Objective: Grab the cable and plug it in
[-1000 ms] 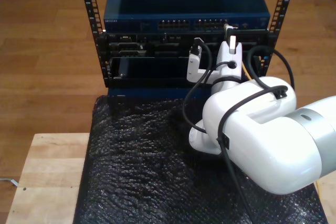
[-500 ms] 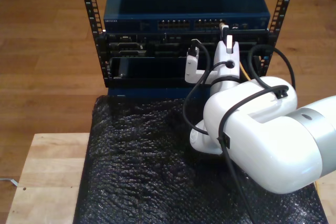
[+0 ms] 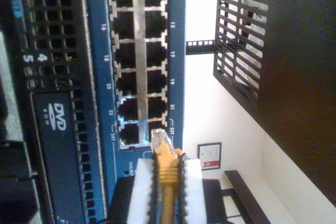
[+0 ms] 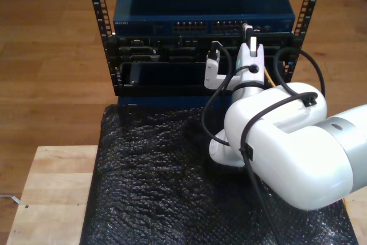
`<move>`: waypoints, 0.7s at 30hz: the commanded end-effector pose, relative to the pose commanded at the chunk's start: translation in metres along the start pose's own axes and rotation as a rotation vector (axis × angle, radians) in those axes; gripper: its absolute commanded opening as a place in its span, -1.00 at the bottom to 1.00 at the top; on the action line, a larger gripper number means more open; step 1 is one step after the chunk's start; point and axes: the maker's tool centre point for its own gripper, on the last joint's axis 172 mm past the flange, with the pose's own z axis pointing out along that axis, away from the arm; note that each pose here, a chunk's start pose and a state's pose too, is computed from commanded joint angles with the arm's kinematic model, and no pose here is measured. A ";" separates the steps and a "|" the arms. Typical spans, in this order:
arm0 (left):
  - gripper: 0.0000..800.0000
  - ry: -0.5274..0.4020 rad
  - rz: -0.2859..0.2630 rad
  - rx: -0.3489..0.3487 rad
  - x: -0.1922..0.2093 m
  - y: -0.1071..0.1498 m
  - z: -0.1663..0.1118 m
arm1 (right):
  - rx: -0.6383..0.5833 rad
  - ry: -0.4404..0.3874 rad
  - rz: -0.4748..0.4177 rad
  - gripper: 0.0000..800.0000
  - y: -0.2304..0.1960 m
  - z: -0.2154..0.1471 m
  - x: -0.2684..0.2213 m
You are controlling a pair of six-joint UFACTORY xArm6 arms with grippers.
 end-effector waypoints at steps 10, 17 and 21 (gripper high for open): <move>1.00 0.000 0.000 0.000 0.000 0.000 0.000 | 0.001 0.003 0.000 -1.00 0.000 0.000 0.001; 1.00 0.000 0.000 0.000 0.000 0.000 0.000 | -0.002 0.006 0.002 -1.00 0.000 0.001 0.003; 1.00 0.000 0.000 0.000 0.000 0.000 0.000 | 0.001 0.006 0.001 -1.00 -0.002 0.000 0.004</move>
